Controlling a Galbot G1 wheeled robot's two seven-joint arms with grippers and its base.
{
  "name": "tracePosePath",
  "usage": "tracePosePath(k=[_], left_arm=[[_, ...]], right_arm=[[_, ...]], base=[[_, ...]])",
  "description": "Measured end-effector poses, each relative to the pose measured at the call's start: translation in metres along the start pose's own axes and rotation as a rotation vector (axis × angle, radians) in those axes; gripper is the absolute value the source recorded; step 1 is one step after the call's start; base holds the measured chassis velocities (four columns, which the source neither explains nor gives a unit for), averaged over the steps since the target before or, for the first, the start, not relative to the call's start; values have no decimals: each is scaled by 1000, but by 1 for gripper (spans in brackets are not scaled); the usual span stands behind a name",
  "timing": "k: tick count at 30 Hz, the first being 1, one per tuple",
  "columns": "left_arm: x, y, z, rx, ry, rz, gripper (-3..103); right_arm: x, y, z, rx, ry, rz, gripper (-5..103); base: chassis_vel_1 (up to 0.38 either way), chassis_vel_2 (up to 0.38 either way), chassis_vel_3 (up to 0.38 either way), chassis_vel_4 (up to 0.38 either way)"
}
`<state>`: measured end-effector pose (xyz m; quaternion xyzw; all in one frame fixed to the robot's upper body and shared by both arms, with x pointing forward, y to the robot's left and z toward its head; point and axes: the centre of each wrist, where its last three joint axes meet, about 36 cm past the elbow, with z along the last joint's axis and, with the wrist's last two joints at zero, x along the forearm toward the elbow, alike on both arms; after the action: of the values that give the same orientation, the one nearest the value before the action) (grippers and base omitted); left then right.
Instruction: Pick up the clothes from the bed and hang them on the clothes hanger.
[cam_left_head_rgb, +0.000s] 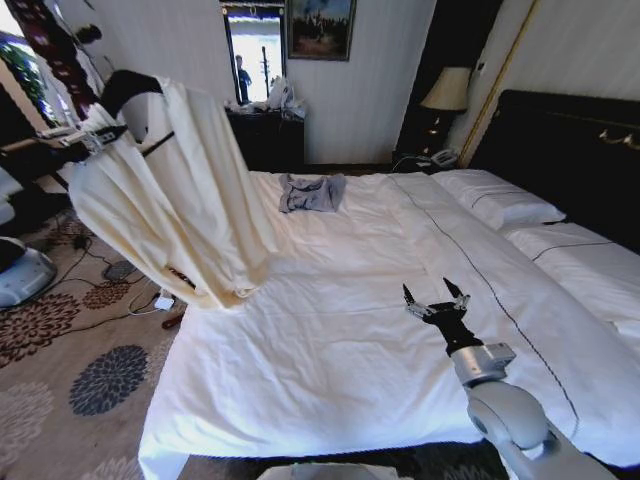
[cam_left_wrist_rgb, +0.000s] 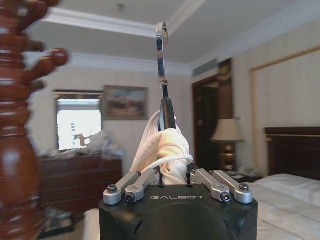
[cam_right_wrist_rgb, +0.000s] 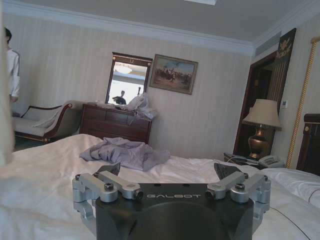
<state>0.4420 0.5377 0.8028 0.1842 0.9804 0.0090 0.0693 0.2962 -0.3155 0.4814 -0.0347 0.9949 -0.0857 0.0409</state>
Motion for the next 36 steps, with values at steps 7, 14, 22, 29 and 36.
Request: tracePosePath(k=[7, 14, 22, 29, 36], left_arm=[[9, 14, -18, 65, 3, -89, 20], [14, 23, -23, 90, 19, -123, 20], [26, 50, -26, 129, -19, -47, 20], [36, 82, -11, 180, -54, -55, 20], [44, 101, -3, 210, -100, -102, 20]], right_arm=[[0, 0, 0, 0, 0, 0, 100], [0, 0, 0, -1, 1, 0, 100], [0, 0, 0, -1, 1, 0, 100], [0, 0, 0, -1, 1, 1, 100], [0, 0, 0, -1, 1, 1, 100]], base=[[0, 0, 0, 0], [0, 0, 0, 0], [0, 0, 0, 0], [0, 0, 0, 0], [0, 0, 0, 0]])
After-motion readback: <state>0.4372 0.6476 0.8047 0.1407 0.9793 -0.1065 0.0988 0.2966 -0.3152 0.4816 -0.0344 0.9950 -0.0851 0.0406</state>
